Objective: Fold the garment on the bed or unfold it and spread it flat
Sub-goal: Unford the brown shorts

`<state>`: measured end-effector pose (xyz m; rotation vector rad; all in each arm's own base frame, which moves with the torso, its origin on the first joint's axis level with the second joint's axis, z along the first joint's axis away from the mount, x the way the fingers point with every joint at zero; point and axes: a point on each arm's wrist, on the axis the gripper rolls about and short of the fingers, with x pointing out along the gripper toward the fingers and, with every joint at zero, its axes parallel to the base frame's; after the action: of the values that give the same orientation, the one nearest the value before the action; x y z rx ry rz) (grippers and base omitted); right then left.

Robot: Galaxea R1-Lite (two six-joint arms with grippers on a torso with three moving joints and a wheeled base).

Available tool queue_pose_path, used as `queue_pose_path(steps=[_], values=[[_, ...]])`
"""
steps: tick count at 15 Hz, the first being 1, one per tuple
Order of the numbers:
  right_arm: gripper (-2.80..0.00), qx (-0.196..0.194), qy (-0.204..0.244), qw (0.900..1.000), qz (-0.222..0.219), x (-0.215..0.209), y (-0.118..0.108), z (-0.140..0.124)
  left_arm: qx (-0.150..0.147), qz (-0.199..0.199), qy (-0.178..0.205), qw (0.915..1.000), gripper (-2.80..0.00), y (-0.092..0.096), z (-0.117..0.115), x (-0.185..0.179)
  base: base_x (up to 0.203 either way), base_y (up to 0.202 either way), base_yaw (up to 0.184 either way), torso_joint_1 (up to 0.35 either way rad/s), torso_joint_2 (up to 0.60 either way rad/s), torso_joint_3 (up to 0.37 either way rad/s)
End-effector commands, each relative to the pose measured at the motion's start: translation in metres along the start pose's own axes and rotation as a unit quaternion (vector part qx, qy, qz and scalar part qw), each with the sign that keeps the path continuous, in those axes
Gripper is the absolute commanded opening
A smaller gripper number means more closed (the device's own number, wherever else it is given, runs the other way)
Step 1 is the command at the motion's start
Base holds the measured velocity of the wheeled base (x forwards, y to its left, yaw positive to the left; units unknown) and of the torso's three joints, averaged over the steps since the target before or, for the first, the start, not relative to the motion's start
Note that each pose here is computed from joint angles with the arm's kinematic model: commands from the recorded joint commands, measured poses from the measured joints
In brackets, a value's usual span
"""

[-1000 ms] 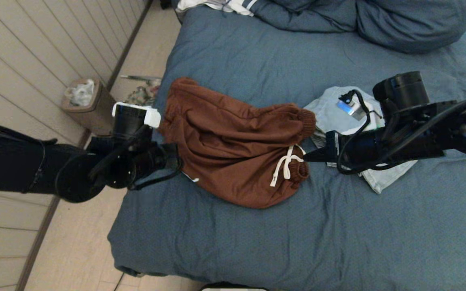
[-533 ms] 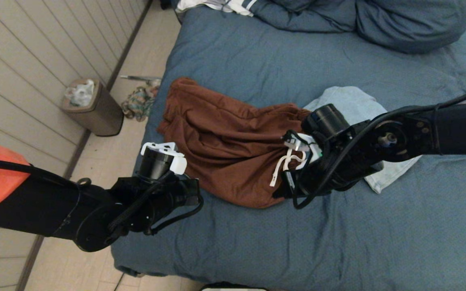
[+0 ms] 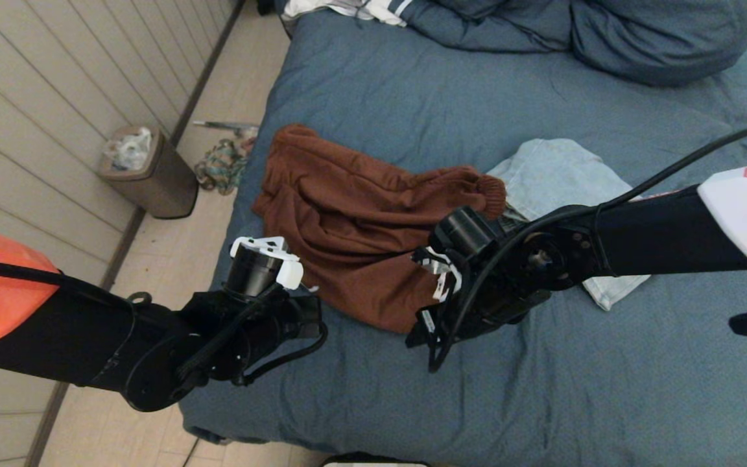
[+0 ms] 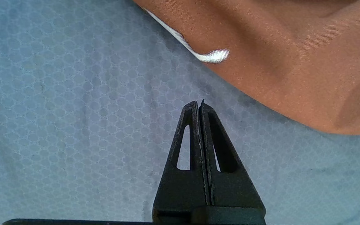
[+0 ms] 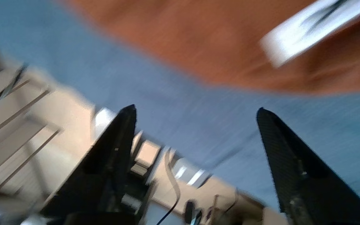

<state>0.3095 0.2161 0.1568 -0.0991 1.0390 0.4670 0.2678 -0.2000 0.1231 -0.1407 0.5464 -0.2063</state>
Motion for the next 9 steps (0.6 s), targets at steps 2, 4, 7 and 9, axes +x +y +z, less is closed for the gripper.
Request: queue_pose_path(steps=[2, 4, 7, 9], values=[[0.0, 0.003, -0.012, 0.999, -0.038, 0.023, 0.001, 0.015, -0.001, 0.0, -0.002, 1.0, -2.8, 0.0, 0.0, 0.0, 0.0, 0.0, 0.0, 0.0, 0.0, 0.0], [0.0, 0.022, -0.043, 0.998, -0.036, 0.021, 0.005, 0.031, -0.001, 0.0, -0.001, 1.0, -2.8, 0.0, 0.0, 0.0, 0.0, 0.0, 0.0, 0.0, 0.0, 0.0], [-2.8, 0.032, -0.056, 0.997, -0.03, 0.033, 0.013, 0.042, 0.0, 0.001, 0.0, 1.0, -2.8, 0.0, 0.0, 0.001, 0.0, 0.0, 0.0, 0.0, 0.0, 0.0], [-2.8, 0.025, -0.055, 0.998, -0.028, 0.035, 0.016, 0.043, 0.0, 0.001, 0.0, 1.0, -2.8, 0.0, -0.001, 0.002, 0.0, 0.0, 0.0, 0.0, 0.0, 0.0]])
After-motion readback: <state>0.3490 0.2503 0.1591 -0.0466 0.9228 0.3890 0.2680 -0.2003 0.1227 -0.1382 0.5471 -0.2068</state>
